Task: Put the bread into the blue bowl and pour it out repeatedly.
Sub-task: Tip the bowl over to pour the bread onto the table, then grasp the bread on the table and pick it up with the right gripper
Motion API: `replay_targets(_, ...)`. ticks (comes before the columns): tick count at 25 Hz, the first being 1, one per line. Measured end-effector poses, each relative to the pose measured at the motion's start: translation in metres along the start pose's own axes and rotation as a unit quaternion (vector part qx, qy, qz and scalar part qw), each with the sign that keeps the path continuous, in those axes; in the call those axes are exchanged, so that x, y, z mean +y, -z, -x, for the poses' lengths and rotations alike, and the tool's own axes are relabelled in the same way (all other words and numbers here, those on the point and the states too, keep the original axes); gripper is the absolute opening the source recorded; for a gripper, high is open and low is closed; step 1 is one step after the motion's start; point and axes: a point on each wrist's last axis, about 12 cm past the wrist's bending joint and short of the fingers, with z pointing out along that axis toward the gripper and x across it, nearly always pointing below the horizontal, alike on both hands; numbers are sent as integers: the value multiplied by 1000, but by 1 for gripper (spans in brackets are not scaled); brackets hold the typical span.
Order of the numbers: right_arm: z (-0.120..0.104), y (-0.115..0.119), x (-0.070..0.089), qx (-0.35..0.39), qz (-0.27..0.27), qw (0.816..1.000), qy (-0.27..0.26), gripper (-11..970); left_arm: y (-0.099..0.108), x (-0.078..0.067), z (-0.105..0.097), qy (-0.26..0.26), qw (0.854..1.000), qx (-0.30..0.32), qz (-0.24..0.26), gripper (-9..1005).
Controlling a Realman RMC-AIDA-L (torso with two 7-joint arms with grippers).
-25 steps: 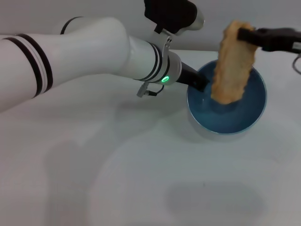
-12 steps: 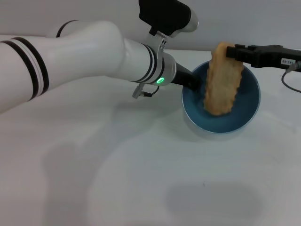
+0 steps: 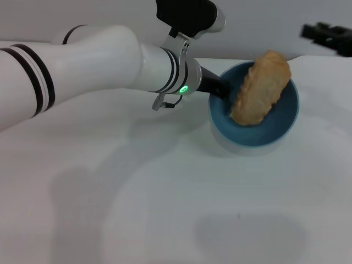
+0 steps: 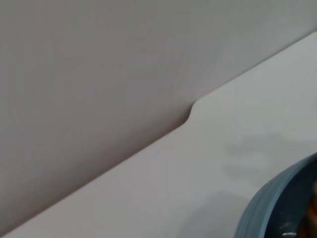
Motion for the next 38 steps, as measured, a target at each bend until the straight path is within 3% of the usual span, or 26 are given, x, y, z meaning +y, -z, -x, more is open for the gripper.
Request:
replay_targets(3,3,19,-5,-28,-15,999,-6,519,0,1,2,-2,1000,-9,5,0)
replay_targets(6,-3,69,-20,-87,-46,995,-24,520,-1,-1,10,-12,1000,-21,8,0)
replay_targets(7,-3,69,-20,-87,-46,995,-24,520,-1,-2,15,-20,999,-28,10,0)
replay_targets(12,-34,119,-35,-133,-102,984,-63,516,-5,-10,30,-64,996,-64,24,-1)
replay_targets(17,-62,140,-35,-153,-121,977,-87,512,-7,-21,38,-98,991,-86,23,-1)
replay_targets(24,-71,142,-35,-154,-126,976,-86,507,-7,-29,31,-117,987,-109,22,-1)
replay_targets(29,-72,129,-34,-125,-109,982,-88,504,-6,-27,32,-108,988,-111,24,-1)
replay_targets(33,-76,114,-33,-73,-92,987,-106,501,-2,-15,41,-85,988,-127,36,-1)
replay_targets(38,-92,73,-27,36,-49,988,-143,497,3,8,47,-46,988,-135,62,-1)
